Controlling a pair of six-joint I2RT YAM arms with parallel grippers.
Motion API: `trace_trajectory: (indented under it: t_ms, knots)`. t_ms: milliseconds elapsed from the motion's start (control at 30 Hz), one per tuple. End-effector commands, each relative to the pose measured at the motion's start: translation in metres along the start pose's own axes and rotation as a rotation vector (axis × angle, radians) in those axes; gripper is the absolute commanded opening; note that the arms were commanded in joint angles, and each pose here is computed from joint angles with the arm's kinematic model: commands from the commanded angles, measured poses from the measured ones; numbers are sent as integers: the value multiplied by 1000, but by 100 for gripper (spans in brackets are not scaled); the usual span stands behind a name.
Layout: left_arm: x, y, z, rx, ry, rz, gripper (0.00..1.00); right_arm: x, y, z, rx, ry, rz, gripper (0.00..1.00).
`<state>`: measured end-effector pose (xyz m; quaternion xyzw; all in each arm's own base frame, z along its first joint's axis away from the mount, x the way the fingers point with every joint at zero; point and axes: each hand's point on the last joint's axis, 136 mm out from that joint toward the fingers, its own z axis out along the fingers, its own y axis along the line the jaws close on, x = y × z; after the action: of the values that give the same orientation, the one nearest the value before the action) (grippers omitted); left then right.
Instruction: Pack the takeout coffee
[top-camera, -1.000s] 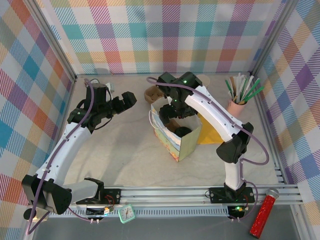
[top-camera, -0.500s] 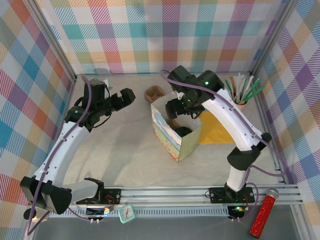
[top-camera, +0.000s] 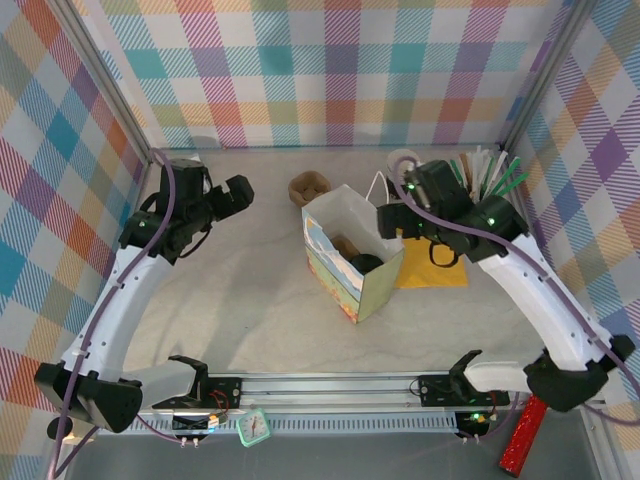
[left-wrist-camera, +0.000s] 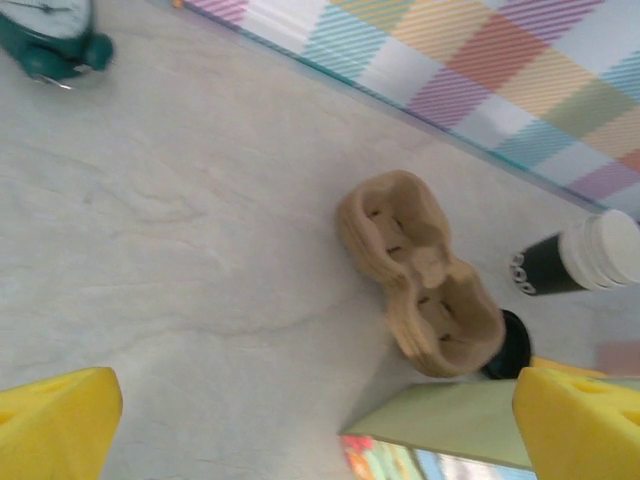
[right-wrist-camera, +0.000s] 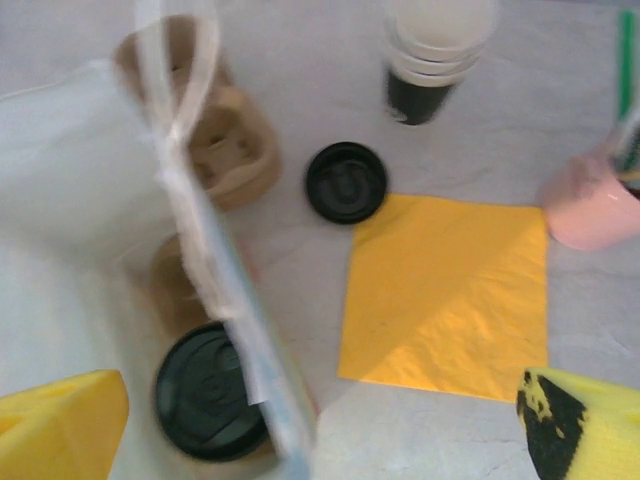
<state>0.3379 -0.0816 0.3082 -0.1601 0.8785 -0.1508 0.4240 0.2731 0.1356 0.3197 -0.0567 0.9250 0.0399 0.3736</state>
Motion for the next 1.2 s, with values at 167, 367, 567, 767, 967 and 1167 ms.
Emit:
trace_trajectory:
  t_ms: [167,367,567,767,967,1167]
  knots:
    - [-9,77,-1,-362,-164,100,100,15,-73,59,188,-217,130,99]
    - [-4,136,27,-621,-275,189,100,54,-132,110,303,-264,194,99]
    - [16,166,57,-679,-234,164,100,77,-157,143,321,-297,239,99]
    - [25,163,78,-596,-269,174,100,81,-158,167,303,-291,197,99]
    - [49,172,103,-535,-275,267,100,82,-153,187,248,-357,147,99]
    - [67,177,122,-503,-245,279,100,86,-151,206,238,-306,136,99]
